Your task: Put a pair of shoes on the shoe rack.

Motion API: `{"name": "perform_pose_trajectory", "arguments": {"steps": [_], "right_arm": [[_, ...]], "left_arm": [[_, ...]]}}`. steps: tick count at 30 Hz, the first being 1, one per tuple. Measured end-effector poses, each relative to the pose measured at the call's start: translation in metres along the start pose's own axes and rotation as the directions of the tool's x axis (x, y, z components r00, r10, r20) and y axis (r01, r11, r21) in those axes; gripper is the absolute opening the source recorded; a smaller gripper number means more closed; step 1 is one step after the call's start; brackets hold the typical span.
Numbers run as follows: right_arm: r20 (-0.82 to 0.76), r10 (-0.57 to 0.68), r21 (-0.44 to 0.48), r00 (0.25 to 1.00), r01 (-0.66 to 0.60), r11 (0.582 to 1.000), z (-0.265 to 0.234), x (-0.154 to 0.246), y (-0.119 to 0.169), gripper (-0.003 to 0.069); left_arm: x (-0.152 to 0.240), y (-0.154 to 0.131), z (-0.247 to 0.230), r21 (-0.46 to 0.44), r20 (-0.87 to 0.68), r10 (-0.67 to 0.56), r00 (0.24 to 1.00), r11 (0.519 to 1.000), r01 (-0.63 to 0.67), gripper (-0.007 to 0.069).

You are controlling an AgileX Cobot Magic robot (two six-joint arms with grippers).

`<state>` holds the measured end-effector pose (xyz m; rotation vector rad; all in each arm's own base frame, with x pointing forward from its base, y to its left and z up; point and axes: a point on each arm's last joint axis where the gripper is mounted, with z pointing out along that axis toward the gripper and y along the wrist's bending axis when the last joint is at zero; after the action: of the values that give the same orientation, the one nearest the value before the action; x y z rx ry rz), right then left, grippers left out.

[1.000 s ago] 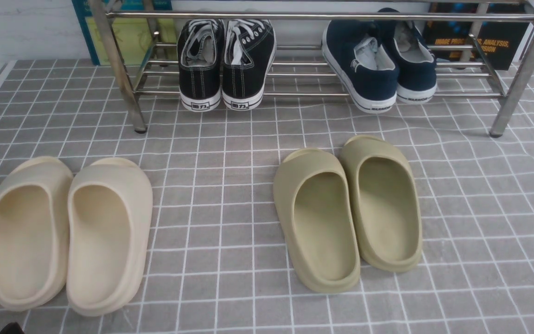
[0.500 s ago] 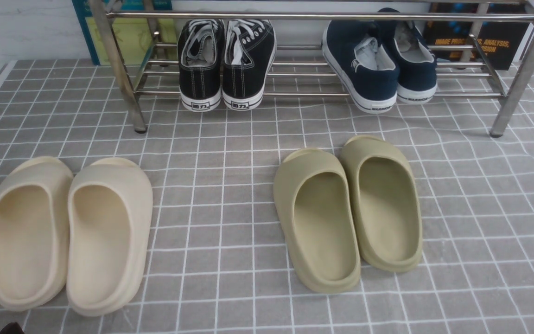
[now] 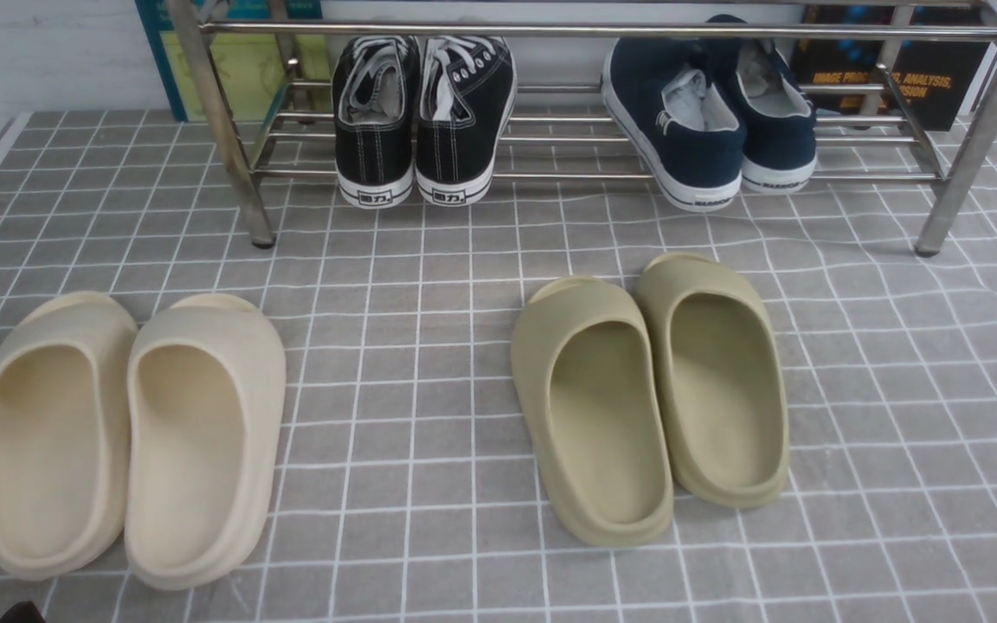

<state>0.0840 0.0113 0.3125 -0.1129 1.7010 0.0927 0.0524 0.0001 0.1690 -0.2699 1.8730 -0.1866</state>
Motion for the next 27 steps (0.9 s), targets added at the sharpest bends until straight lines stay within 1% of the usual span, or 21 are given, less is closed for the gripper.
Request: {"name": "perform_pose_trajectory", "arguments": {"steps": [3, 6, 7, 8, 9, 10, 11, 14, 17, 19, 22, 27], "right_arm": [[0.064, -0.001, 0.059, 0.998, -0.003, 0.998, -0.011, 0.029, -0.003, -0.0004], [0.086, -0.011, 0.129, 0.996, 0.000, 0.992, -0.016, 0.066, -0.007, -0.0003], [0.072, -0.019, 0.086, 0.997, 0.012, 0.996, -0.015, 0.085, -0.008, -0.0003], [0.047, -0.024, 0.171, 0.999, 0.016, 0.985, -0.014, 0.099, -0.009, -0.0003], [0.036, -0.030, 0.235, 0.999, 0.021, 0.972, -0.014, 0.107, -0.009, -0.0003], [0.013, -0.040, 0.189, 0.999, 0.037, 0.981, -0.013, 0.119, -0.009, -0.0003], [-0.028, -0.041, 0.190, 0.999, 0.045, 0.981, -0.013, 0.128, -0.009, -0.0003], [-0.098, -0.018, 0.192, 0.995, 0.036, 0.981, -0.013, 0.137, -0.010, -0.0003], [-0.117, 0.039, 0.213, 0.992, -0.013, 0.977, -0.014, 0.140, -0.011, -0.0005], [-0.107, 0.105, 0.244, 0.989, -0.077, 0.967, -0.014, 0.140, -0.013, -0.0004], [-0.099, 0.131, 0.261, 0.986, -0.102, 0.960, -0.014, 0.140, -0.014, -0.0004], [-0.103, 0.137, 0.268, 0.985, -0.105, 0.958, -0.015, 0.141, -0.015, -0.0004]], "left_arm": [[0.000, 0.000, 0.000, 0.000, 0.000, 0.000, 1.000, 1.000, 0.000, 0.0218], [0.000, 0.000, 0.000, 0.000, 0.000, 0.000, 1.000, 1.000, 0.000, 0.0218], [0.000, 0.000, 0.000, 0.000, 0.000, 0.000, 1.000, 1.000, 0.000, 0.0218], [0.000, 0.000, 0.000, 0.000, 0.000, 0.000, 1.000, 1.000, 0.000, 0.0218], [0.000, 0.000, 0.000, 0.000, 0.000, 0.000, 1.000, 1.000, 0.000, 0.0218], [0.000, 0.000, 0.000, 0.000, 0.000, 0.000, 1.000, 1.000, 0.000, 0.0218], [0.000, 0.000, 0.000, 0.000, 0.000, 0.000, 1.000, 1.000, 0.000, 0.0218], [0.000, 0.000, 0.000, 0.000, 0.000, 0.000, 1.000, 1.000, 0.000, 0.0218], [0.000, 0.000, 0.000, 0.000, 0.001, 0.000, 1.000, 1.000, 0.000, 0.0221], [0.000, 0.000, 0.000, 0.000, 0.000, 0.000, 1.000, 1.000, 0.000, 0.0225], [0.000, 0.000, 0.000, 0.000, 0.000, 0.000, 1.000, 1.000, 0.000, 0.0228], [0.000, 0.000, 0.000, 0.000, 0.000, 0.000, 1.000, 1.000, 0.000, 0.0233]]}}
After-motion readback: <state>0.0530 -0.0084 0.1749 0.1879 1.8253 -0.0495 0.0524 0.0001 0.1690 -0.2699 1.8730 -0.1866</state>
